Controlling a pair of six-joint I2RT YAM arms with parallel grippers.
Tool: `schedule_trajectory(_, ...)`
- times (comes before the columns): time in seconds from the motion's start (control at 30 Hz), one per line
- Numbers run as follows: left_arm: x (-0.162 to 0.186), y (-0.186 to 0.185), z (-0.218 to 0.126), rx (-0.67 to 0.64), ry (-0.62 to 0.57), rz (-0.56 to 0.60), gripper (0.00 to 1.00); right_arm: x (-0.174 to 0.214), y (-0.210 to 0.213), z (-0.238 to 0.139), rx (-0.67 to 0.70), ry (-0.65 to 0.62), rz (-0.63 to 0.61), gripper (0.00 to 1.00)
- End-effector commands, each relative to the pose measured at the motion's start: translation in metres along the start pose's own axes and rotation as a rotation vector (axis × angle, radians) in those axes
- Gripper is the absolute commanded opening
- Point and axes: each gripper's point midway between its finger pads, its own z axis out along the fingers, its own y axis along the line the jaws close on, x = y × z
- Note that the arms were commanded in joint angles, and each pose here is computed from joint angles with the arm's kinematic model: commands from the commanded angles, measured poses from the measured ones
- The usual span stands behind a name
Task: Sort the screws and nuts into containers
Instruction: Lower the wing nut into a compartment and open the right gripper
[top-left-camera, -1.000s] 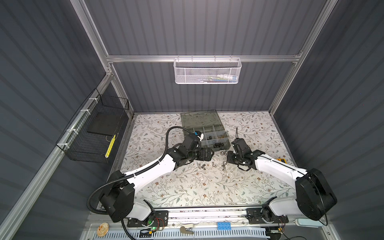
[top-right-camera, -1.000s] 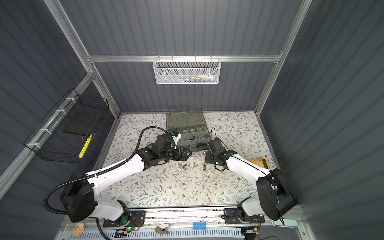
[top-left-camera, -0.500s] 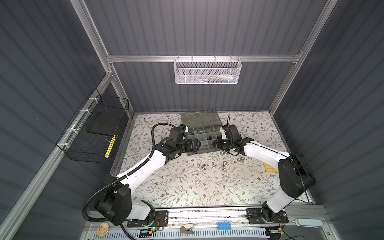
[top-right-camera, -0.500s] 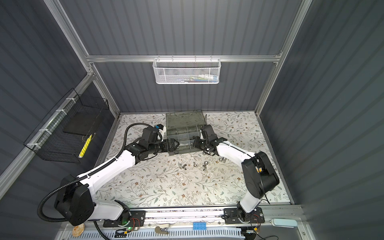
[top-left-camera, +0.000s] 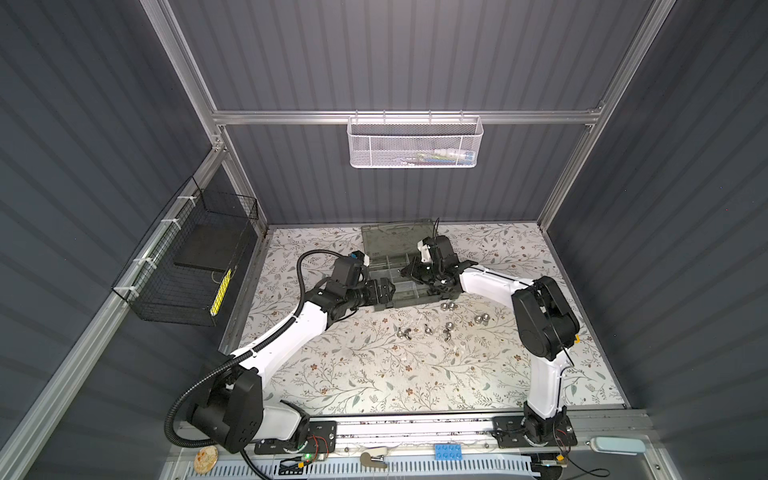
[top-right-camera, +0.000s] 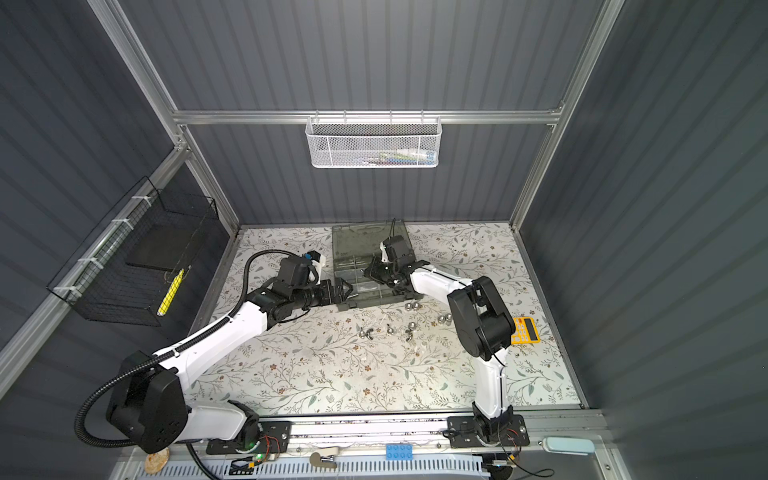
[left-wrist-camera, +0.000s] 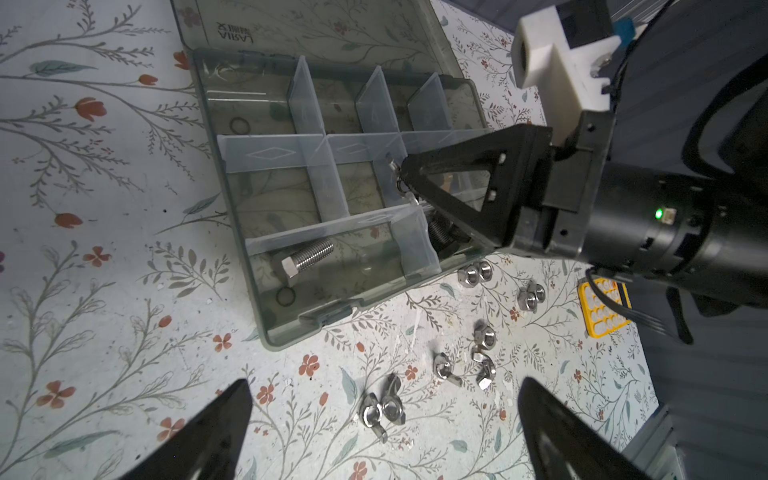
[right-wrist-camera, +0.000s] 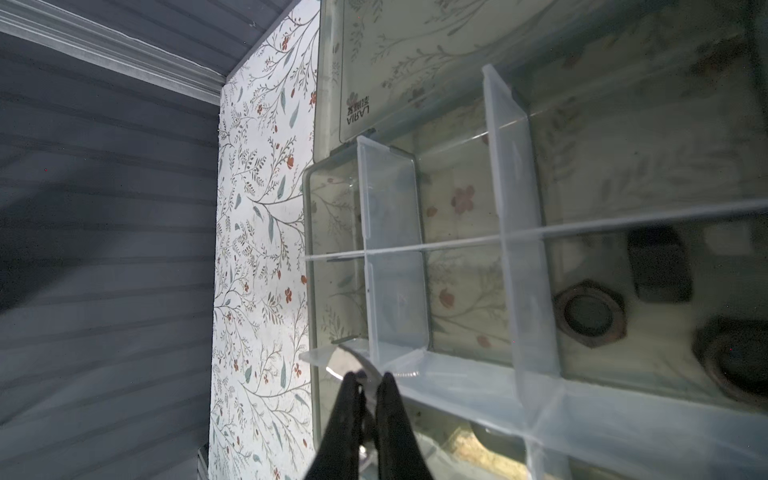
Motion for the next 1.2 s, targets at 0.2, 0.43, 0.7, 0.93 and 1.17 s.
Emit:
schedule_trajectory(0.2, 0.003, -0.002, 0.0, 0.059, 0.001, -0.035, 1.0, -0.015, -0.012, 0.022, 0.05, -0.037, -0.008, 0.06)
schedule_trajectory(0.43, 0.006, -0.004, -0.003, 0.083, 0.0, -0.04, 1.0, -0.013, -0.03, 0.029, 0.125, -0.027, -0.023, 0.1)
schedule_trajectory(0.7, 0.014, 0.0, -0.005, 0.078, 0.013, -0.039, 1.0, -0.006, -0.039, 0.035, 0.138, -0.013, -0.017, 0.14)
schedule_trajectory(0.93, 0.021, 0.003, -0.007, 0.076, 0.019, -0.05, 1.0, -0.004, -0.04, 0.035, 0.137, -0.008, -0.015, 0.18)
schedule_trajectory(1.17, 0.029, 0.005, -0.01, 0.074, 0.036, -0.051, 1.0, -0.005, -0.034, 0.029, 0.131, -0.018, -0.025, 0.22)
